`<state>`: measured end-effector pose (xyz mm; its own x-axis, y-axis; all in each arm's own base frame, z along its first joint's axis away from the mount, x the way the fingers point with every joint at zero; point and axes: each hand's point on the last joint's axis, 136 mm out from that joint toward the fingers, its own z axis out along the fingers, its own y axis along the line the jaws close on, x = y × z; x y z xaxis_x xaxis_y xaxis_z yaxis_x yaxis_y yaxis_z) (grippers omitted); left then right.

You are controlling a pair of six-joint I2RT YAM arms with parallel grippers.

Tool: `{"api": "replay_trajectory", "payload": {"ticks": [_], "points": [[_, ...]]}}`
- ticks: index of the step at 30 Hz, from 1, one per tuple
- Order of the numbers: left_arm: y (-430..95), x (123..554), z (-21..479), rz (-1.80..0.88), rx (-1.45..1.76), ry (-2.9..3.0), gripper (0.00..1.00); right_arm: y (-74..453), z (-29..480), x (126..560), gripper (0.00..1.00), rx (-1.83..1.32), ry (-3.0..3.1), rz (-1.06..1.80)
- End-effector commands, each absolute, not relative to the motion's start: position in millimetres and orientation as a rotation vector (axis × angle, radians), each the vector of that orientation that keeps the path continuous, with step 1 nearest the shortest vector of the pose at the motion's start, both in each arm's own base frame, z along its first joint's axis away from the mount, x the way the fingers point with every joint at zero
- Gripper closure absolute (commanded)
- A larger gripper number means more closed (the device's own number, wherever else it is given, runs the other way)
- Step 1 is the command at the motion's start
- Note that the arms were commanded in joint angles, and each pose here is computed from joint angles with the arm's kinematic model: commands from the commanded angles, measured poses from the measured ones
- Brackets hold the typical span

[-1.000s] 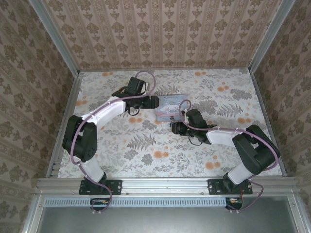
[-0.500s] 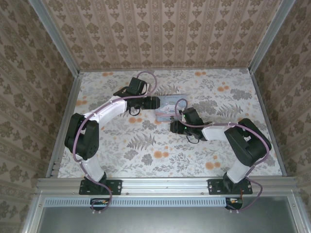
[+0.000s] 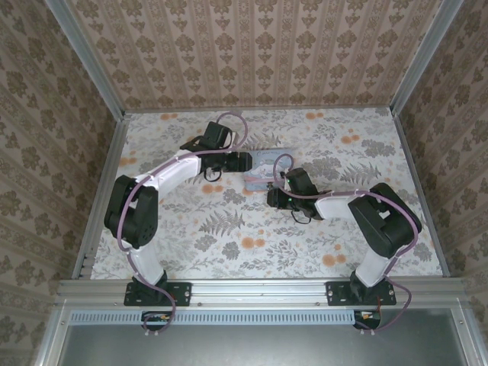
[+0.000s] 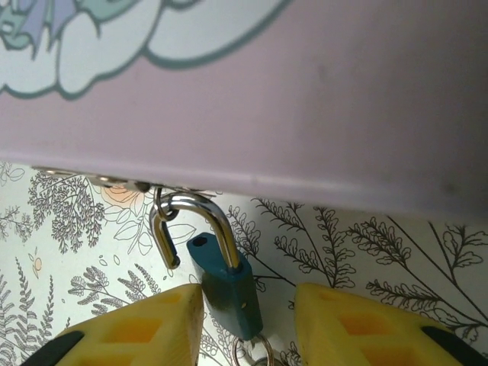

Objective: Unlock a padlock with a key

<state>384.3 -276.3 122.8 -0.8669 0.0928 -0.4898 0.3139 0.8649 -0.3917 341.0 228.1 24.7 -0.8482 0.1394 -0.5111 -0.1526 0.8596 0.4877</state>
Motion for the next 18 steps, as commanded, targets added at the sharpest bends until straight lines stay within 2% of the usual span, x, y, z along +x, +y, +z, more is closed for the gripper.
{"api": "replay_trajectory", "payload": {"ticks": [1, 10, 12, 18], "points": [[-281, 393, 132, -0.672, 0.307, 2.545, 0.20, 239, 20, 347, 0.65, -0.026, 2.476, 0.743], [-281, 391, 132, -0.658, 0.322, 2.544, 0.20, 235, 26, 346, 0.96, -0.021, 2.470, 0.724], [-280, 389, 130, -0.617, 0.344, 2.545, 0.20, 231, 28, 344, 1.00, -0.008, 2.464, 0.717], [-289, 377, 130, -0.388, 0.497, 2.530, 0.20, 219, 30, 337, 1.00, 0.039, 2.467, 0.733]]}}
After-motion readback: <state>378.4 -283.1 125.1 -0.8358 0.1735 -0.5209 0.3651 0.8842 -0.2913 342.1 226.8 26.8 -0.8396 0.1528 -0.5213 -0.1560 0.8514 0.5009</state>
